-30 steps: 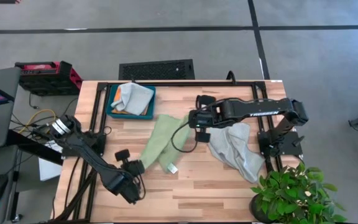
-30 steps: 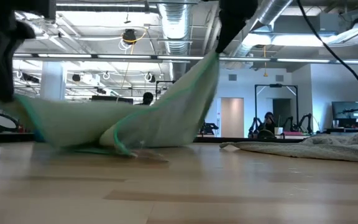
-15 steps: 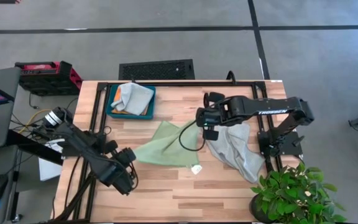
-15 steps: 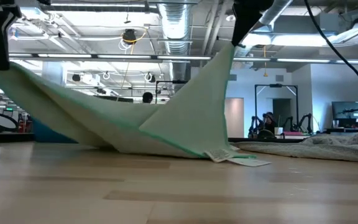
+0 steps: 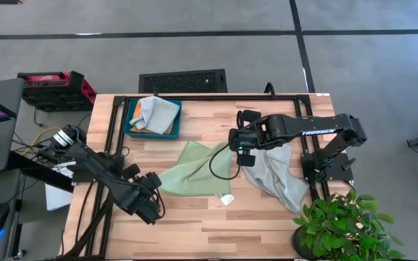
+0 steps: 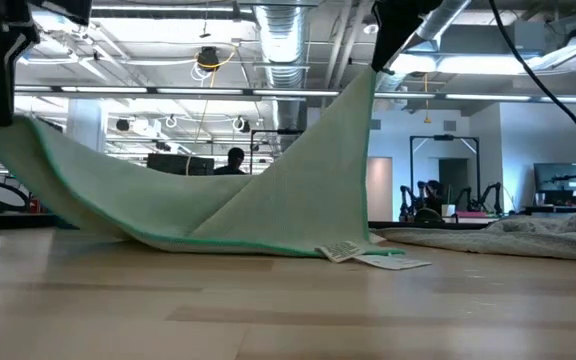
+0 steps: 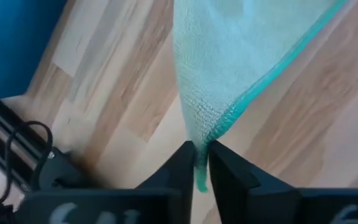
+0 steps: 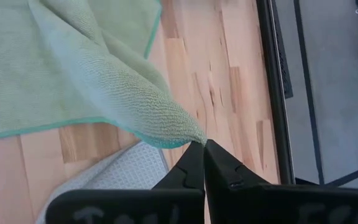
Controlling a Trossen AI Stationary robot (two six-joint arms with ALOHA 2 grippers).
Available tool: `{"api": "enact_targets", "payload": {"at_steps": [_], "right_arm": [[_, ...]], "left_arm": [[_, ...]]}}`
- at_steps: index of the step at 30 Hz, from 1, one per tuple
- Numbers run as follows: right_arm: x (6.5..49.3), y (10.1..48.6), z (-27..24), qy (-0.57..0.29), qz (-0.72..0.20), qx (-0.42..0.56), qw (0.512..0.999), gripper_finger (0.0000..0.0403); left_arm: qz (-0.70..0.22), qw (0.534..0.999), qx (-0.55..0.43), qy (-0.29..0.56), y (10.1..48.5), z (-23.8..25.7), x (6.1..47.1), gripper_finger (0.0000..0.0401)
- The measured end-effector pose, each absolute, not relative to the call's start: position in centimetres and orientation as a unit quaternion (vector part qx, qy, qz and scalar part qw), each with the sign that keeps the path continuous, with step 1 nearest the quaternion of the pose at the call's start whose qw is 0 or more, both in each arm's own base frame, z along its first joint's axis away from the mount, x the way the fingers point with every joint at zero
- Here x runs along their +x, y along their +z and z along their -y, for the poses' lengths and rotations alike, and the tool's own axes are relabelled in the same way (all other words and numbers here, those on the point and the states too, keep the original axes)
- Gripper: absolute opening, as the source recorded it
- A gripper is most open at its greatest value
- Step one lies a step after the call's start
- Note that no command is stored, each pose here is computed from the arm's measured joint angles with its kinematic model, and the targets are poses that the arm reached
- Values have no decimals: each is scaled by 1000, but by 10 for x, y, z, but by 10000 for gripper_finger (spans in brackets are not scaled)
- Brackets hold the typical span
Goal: Fold microfiber towels
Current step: Fold the green towel
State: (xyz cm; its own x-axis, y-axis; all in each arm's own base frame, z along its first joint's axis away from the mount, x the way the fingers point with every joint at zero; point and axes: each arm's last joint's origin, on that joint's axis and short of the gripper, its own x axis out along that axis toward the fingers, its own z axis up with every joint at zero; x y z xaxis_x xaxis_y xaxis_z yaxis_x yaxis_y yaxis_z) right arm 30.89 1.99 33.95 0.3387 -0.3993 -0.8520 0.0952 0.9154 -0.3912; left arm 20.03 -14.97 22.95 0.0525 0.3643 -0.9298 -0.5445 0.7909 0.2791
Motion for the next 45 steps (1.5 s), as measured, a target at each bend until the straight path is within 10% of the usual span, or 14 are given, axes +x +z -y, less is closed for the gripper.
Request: {"api": "enact_targets", "payload": {"at_steps": [45], "right_arm": [[313, 328, -51, -58, -551, -162, 817, 128]], "left_arm": [[-625, 719, -66, 296, 204, 147, 196, 82]]}}
